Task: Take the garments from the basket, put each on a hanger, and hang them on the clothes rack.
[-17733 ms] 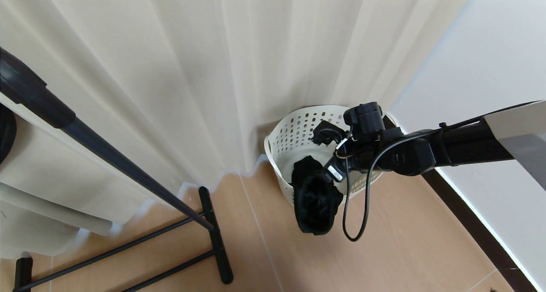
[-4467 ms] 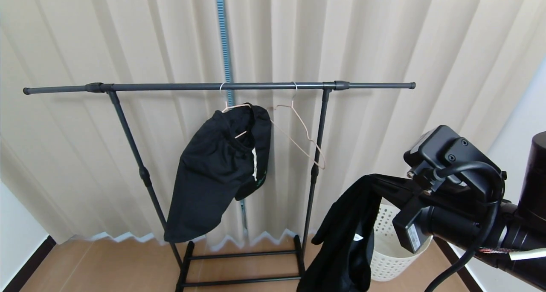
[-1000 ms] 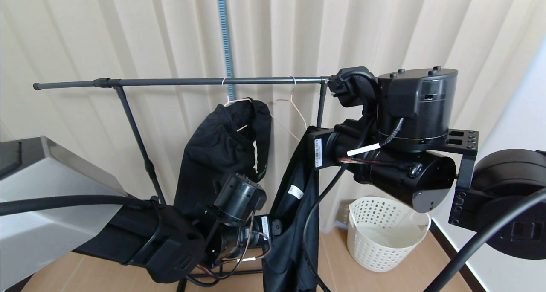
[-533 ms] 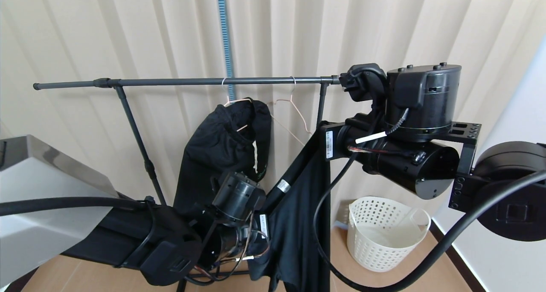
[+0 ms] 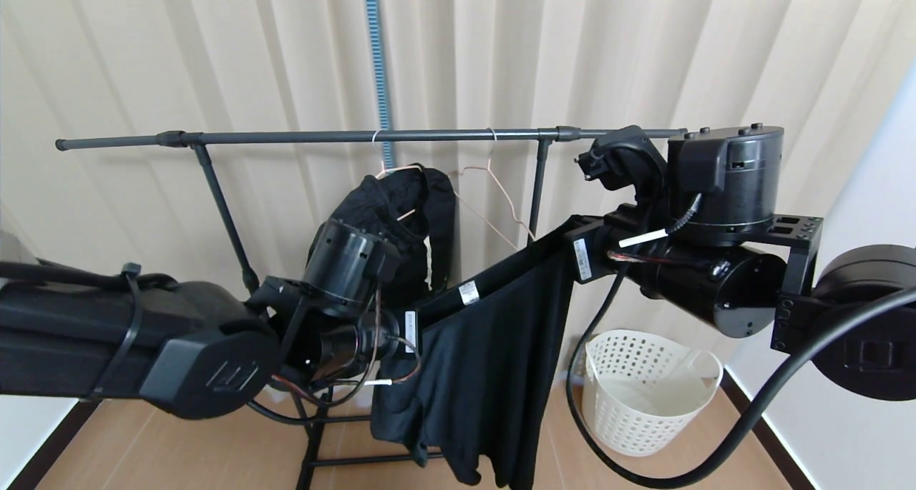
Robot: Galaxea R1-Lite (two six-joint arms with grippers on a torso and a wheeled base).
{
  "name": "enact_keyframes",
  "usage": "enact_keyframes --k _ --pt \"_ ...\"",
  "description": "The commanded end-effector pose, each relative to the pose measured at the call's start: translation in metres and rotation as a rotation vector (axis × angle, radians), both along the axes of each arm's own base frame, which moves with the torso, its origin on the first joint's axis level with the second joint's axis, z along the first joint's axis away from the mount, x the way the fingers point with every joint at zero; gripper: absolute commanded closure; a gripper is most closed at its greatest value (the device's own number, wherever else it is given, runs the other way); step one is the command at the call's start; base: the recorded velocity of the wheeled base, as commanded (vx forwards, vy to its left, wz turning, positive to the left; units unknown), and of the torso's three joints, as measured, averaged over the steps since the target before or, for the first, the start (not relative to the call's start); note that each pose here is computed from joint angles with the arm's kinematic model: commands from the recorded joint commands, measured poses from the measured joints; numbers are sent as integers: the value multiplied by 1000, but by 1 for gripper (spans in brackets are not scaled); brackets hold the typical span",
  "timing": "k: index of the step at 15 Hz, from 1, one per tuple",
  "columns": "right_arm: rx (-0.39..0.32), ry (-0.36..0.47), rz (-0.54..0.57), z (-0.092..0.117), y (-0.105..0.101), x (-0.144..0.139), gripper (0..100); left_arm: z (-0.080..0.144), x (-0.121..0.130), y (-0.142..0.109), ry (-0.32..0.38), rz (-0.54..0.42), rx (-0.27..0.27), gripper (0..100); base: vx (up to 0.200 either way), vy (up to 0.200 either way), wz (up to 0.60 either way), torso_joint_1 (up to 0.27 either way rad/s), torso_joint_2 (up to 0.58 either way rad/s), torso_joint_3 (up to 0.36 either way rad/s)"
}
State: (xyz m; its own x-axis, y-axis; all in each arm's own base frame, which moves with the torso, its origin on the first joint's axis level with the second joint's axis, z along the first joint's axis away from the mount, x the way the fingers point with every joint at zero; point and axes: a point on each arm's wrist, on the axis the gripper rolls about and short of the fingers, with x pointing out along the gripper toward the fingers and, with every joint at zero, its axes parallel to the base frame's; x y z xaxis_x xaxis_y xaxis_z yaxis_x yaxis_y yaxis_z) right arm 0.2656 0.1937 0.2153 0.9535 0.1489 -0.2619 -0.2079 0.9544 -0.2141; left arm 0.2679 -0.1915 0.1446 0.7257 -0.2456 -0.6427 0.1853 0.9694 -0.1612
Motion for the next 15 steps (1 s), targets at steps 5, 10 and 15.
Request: enact_keyframes --k 5,10,15 --pt "-118 6 -9 -6 -15 -17 100 73 29 -19 -4 -64 29 100 0 0 0 0 0 0" --pt "-152 11 3 -4 -19 -23 100 71 31 -20 -6 -130 52 100 0 0 0 0 0 0" --pt "-308 166 178 -6 -17 -76 100 87 41 -20 -105 -269 -55 100 0 0 0 0 0 0"
